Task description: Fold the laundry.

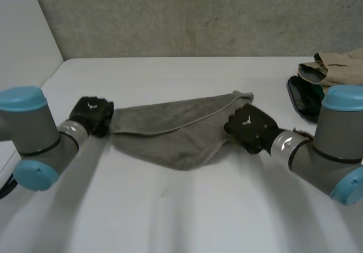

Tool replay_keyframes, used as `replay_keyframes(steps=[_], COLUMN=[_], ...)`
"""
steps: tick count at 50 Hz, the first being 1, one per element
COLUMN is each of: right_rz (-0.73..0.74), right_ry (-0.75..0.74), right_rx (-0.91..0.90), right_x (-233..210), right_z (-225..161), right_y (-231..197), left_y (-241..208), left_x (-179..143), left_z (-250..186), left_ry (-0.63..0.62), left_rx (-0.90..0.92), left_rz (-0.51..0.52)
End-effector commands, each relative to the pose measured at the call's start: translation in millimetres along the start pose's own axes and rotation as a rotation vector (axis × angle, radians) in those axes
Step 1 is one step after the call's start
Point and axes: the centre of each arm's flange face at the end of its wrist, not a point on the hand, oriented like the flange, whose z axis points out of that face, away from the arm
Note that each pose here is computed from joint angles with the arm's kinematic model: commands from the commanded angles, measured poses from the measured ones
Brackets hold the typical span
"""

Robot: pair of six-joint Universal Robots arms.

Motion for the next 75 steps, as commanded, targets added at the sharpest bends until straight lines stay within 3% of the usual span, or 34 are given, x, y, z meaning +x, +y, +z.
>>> replay_keyframes(steps=[1,9,15,22,32,48,62,67,75], right_rz=[0.040,0.093,0.115,0.117,0.116,0.112,0.106,0.098,0.054], right_ry=[0.026,0.012,0.023,0.024,0.018,0.017,0.039,0.059,0.168], right_rx=[-0.069,-0.062,-0.065,-0.062,-0.065,-0.071,-0.068,-0.065,-0.042], right_x=[-1,-10,-10,-10,-12,-12,-4,2,44], right_z=[4,0,-1,0,-1,-2,-1,-5,-46], right_y=[8,2,5,4,4,6,6,-1,-61], left_y=[-8,-34,-16,12,12,3,14,-6,-91], left_x=[-11,-39,-46,-29,-12,6,16,8,-18], left_z=[-9,-43,-70,-76,-59,-18,12,5,-60], left_ry=[-0.033,-0.093,-0.098,0.045,0.214,0.198,0.163,0.111,0.013], left_rx=[-0.025,0.028,-0.081,-0.189,-0.130,-0.079,-0.115,-0.083,0.106], left_rz=[0.028,-0.028,-0.080,-0.121,-0.141,-0.059,0.133,0.144,0.023])
